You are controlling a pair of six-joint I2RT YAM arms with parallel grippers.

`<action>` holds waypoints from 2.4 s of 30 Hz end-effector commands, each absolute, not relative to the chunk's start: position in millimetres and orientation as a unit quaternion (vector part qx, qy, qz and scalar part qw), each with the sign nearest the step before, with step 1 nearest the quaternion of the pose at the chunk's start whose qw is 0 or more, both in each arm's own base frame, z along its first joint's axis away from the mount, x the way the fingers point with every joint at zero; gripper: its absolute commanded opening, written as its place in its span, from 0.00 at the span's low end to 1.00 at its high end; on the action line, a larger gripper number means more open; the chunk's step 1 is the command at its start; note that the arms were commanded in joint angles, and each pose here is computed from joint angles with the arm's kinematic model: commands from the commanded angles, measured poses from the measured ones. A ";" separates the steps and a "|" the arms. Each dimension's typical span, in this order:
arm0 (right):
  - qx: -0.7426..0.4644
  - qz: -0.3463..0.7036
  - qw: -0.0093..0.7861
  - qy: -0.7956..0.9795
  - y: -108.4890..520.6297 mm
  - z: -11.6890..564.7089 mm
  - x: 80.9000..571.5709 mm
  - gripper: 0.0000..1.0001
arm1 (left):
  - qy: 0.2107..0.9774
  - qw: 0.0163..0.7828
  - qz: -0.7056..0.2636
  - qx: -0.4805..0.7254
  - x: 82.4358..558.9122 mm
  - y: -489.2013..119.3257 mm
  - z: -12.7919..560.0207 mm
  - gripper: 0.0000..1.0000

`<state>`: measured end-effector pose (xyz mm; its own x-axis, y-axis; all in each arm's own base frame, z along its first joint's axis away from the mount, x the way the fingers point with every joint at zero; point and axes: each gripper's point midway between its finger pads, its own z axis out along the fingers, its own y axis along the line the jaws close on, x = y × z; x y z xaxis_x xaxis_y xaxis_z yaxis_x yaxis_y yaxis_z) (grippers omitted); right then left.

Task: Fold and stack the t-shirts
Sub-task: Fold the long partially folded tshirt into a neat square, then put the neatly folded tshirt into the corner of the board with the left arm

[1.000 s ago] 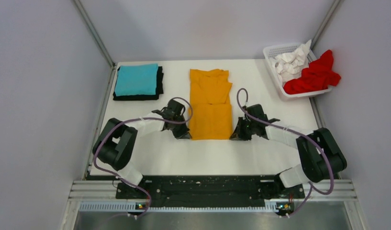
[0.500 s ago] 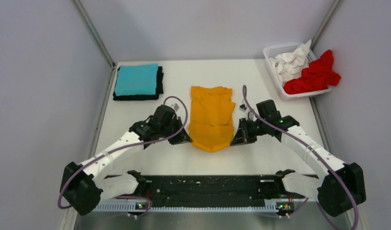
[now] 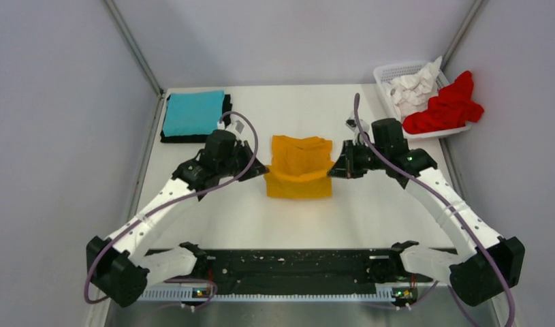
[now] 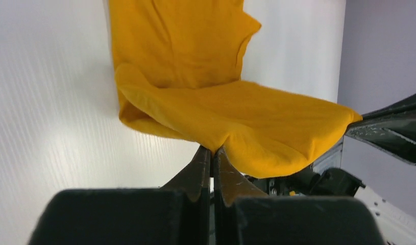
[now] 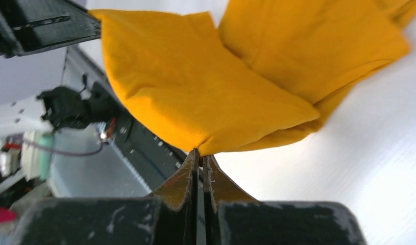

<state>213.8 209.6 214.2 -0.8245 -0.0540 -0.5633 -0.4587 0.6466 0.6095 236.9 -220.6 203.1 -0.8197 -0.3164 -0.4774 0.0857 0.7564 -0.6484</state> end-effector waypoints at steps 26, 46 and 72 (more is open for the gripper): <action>0.056 0.262 0.404 0.875 156.5 161.6 453.4 0.00 | 0.899 0.270 -0.339 -0.052 490.8 -243.9 147.3 0.00; 0.058 0.231 0.411 0.880 139.8 160.2 444.1 0.99 | 0.924 0.217 -0.311 -0.047 465.1 -229.5 95.1 0.99; 0.074 0.172 0.463 0.866 96.1 181.0 353.9 0.99 | 0.983 0.184 -0.006 -0.029 425.8 -238.7 -5.7 0.00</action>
